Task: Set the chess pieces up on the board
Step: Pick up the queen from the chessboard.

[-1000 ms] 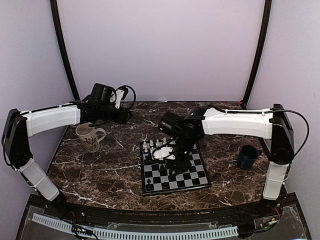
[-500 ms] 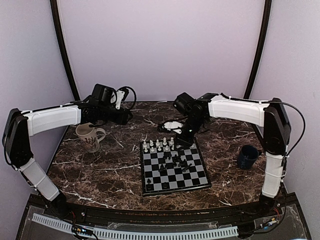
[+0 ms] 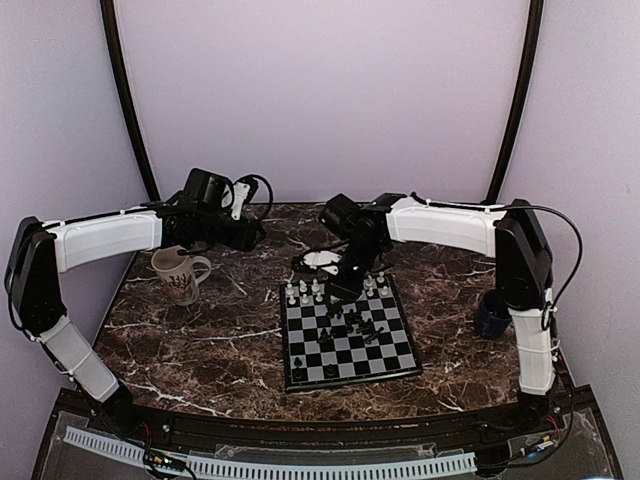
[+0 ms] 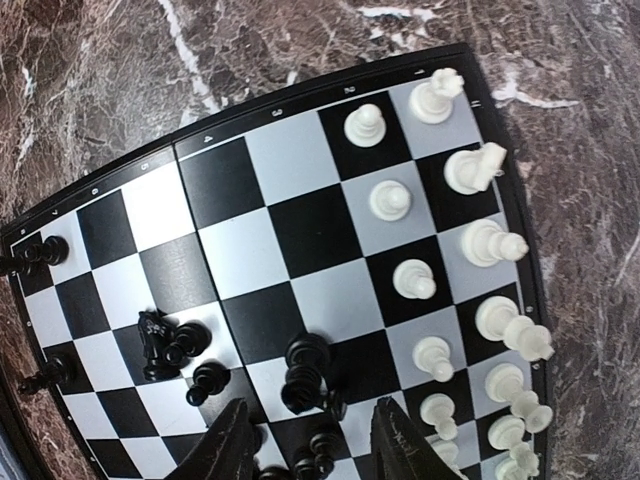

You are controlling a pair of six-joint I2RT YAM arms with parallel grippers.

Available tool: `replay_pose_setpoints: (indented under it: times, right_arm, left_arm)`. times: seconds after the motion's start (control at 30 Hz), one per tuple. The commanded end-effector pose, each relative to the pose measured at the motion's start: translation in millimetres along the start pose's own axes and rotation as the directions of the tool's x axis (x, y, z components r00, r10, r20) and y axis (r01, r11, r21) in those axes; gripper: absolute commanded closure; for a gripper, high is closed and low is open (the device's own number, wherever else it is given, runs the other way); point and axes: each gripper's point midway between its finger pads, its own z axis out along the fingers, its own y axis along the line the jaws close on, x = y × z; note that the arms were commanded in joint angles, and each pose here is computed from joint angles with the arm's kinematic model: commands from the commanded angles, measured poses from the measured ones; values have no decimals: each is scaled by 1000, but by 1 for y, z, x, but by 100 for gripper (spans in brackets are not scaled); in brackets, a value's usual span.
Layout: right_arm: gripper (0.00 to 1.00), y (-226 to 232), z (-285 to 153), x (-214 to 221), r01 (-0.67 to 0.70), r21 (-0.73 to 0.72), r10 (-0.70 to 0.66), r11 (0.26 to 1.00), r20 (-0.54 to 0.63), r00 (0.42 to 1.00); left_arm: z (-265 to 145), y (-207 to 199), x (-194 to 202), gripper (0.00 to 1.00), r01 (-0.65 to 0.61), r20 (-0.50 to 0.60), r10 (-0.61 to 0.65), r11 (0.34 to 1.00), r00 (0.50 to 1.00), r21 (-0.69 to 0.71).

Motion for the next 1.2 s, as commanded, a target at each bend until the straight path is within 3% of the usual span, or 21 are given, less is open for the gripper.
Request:
replay_pose_setpoints:
  times: [0.0, 0.13, 0.4, 0.5, 0.87, 1.03, 1.17]
  right_arm:
    - [59, 6, 14, 5, -5, -5, 5, 1000, -47, 999]
    - [62, 5, 21, 7, -10, 3, 10, 1000, -65, 998]
    - [90, 6, 19, 0, -6, 7, 6, 1000, -55, 998]
    - [96, 6, 11, -5, 3, 18, -2, 1000, -37, 999]
    - [99, 21, -32, -10, 45, 31, -47, 998, 35, 998]
    - [98, 54, -44, 5, 116, -58, -113, 992, 64, 992]
    - [97, 85, -36, 31, 192, -100, -191, 976, 15, 981]
  left_arm:
    - [-4, 1, -8, 47, -8, 12, 8, 1000, 1000, 6]
    - [-3, 0, -8, 47, -9, 10, 8, 1000, 1000, 10]
    - [-3, 1, -7, 47, -10, 8, 10, 1000, 1000, 9]
    - [-2, 0, -7, 47, -9, 7, 9, 1000, 1000, 11]
    - [-1, 2, -6, 47, -13, 3, 13, 1000, 1000, 4]
    - [0, 2, -5, 47, -18, 1, 18, 1000, 1000, -3]
    - [0, 4, -4, 47, -22, -3, 22, 1000, 1000, -9]
